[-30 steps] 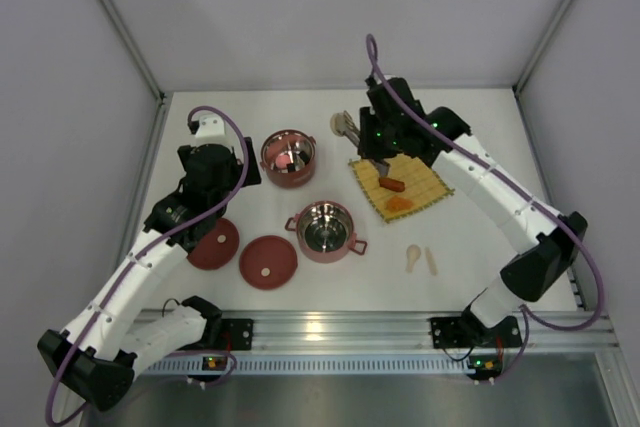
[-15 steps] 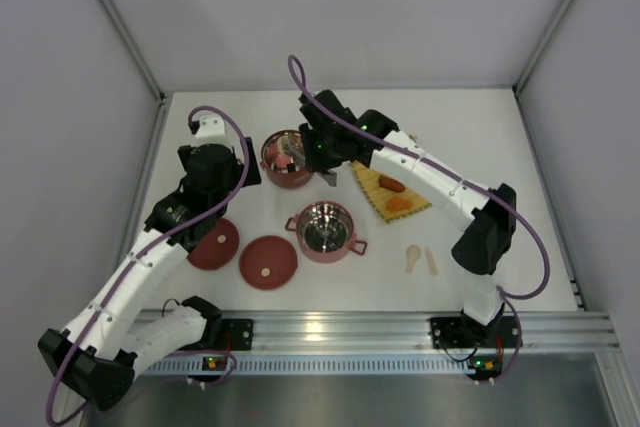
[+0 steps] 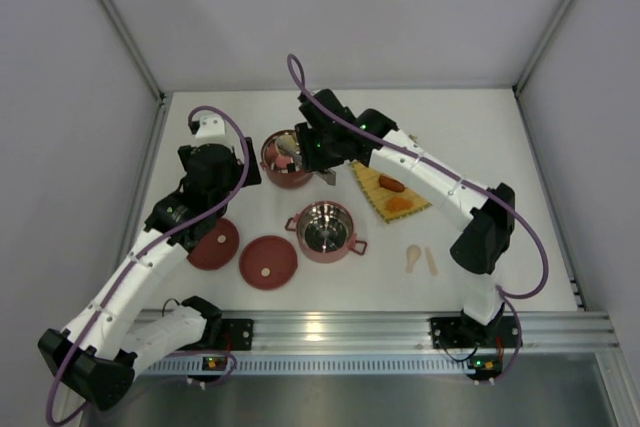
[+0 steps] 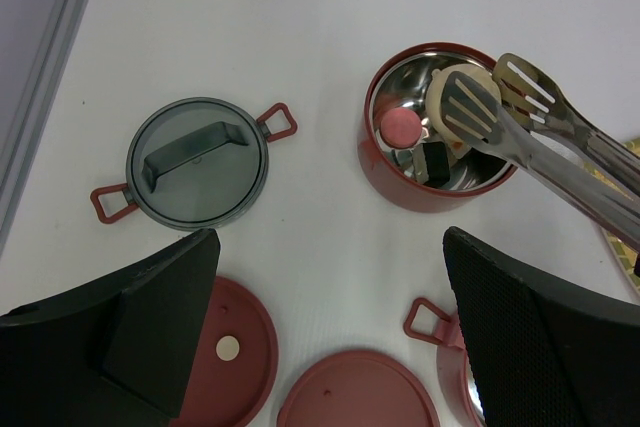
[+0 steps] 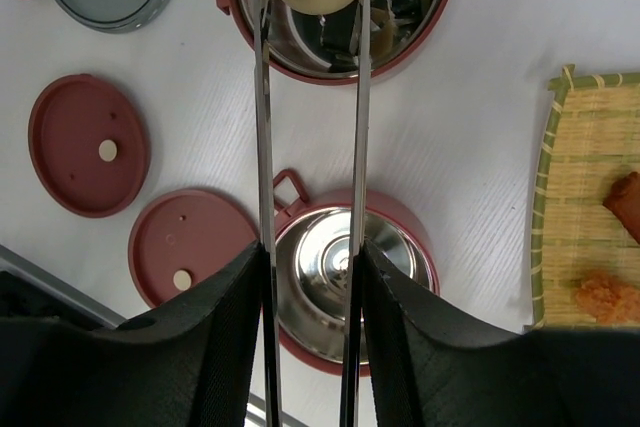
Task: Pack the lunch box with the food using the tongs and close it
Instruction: Place the fake food in the packing box.
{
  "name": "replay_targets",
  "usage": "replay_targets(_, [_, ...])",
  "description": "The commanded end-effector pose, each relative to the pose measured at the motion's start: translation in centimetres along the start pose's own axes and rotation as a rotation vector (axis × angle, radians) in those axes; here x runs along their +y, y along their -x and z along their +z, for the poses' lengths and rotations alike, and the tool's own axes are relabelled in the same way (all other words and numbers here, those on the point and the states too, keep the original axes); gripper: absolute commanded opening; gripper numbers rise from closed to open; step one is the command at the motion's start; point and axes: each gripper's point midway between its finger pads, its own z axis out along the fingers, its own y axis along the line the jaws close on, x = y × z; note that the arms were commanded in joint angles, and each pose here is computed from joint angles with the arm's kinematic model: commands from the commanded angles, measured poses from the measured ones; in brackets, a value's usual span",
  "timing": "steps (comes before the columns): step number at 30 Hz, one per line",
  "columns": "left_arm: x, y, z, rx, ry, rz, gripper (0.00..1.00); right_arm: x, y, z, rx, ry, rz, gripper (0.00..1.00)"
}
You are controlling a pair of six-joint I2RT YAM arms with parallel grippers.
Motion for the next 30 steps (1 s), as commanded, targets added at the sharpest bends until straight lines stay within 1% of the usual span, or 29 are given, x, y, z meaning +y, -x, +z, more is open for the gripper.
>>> replay_targets(1, [-0.1,1.2,-0.1,-0.034,-0.001,-0.013,0.99,1.1,2.2,-1.4,-0.075,0.029,0.012,0.41])
replay_targets(10, [-0.1,1.2,-0.1,-0.033,0.001,-0.013,0.99,1.0,2.4,-1.6,-0.083,0.024,0.008,0.45])
replay_targets(16, [-0.1,1.2,-0.2,-0.034,0.002,-0.013,0.99,0.4,2.7,-2.4,-0.098,-0.001,0.004,0.45])
replay_targets(24, [0.0,1.2,-0.1,-0.033,0.002,-0.013,0.99,-1.1,2.9,-5.5,-0.141,-0.042,0.004,0.45])
replay_targets(27, [-0.1,1.1,0.0,-0.03,0.001,-0.012,0.99,-2.3,2.1,-6.9,-0.144,-0.07,0.002,0.45])
replay_targets(28, [-0.1,1.1,-0.1,-0.029,0.0,-0.011,0.99,-3.1,0.9,-6.7,-0.12,-0.096,-0.003,0.45])
replay_targets(29, [-0.1,1.1,-0.1,-0.03,-0.002,-0.011,0.99,-3.6,0.8,-8.1,-0.138,-0.096,0.005,0.46])
replay_targets(30, [-0.2,1.1,0.0,-0.028,-0.003,-0.01,0.99,-4.0,0.1,-8.4,-0.132,-0.104,0.01,0.45])
